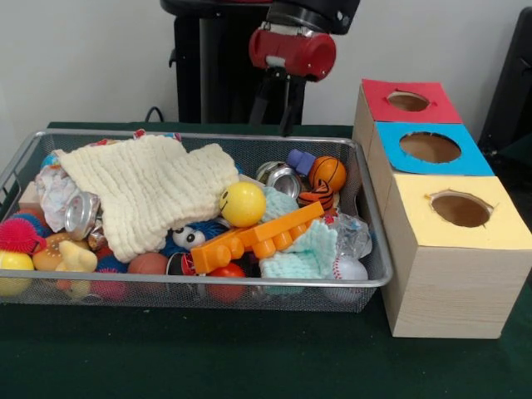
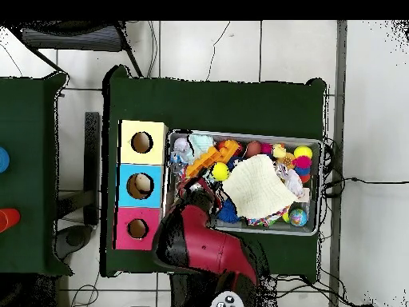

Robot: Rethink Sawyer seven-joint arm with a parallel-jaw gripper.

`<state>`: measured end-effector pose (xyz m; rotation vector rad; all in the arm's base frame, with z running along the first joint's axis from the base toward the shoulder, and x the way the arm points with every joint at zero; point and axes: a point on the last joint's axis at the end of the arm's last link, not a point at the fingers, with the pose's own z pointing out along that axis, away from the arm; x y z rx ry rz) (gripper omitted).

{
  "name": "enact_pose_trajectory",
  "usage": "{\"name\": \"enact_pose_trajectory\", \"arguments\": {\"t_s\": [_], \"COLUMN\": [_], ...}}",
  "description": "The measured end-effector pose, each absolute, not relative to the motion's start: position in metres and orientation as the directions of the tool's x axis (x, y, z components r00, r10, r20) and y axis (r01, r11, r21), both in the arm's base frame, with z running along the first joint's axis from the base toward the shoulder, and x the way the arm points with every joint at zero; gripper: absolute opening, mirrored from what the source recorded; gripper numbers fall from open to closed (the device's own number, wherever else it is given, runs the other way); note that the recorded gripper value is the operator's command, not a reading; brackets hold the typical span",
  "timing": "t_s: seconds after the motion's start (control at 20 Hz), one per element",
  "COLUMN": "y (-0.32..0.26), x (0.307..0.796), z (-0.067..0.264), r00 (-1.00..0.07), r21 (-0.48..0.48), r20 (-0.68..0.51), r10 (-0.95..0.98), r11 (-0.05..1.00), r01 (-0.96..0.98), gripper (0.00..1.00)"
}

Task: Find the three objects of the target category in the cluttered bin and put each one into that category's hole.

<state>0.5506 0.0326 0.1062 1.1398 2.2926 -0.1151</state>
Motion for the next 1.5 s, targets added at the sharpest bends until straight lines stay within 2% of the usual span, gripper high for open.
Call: {"name": "enact_pose_trajectory", "arguments": {"t_s": [0.35,0.45,0.55,0.85,1.2,1.5], "y": [0.073,0.080,0.092,0.105,0.134,0.145], "x": [0.546,0.548,0.557,0.568,0.562,0.562], "z": [0.072,0.069,0.068,0.075,0.075,0.072], "r00": [-0.642,-0.670,-0.716,-0.748,-0.773,-0.787], "r21": [0.254,0.281,0.346,0.408,0.395,0.346], "r20": [-0.461,-0.443,-0.421,-0.424,-0.436,-0.459], "r10": [0.613,0.596,0.557,0.512,0.460,0.413], "r11": [0.784,0.802,0.828,0.845,0.870,0.899], "r01": [0.567,0.528,0.440,0.347,0.295,0.269], "gripper": [1.00,1.00,1.00,1.00,1.00,1.00]}}
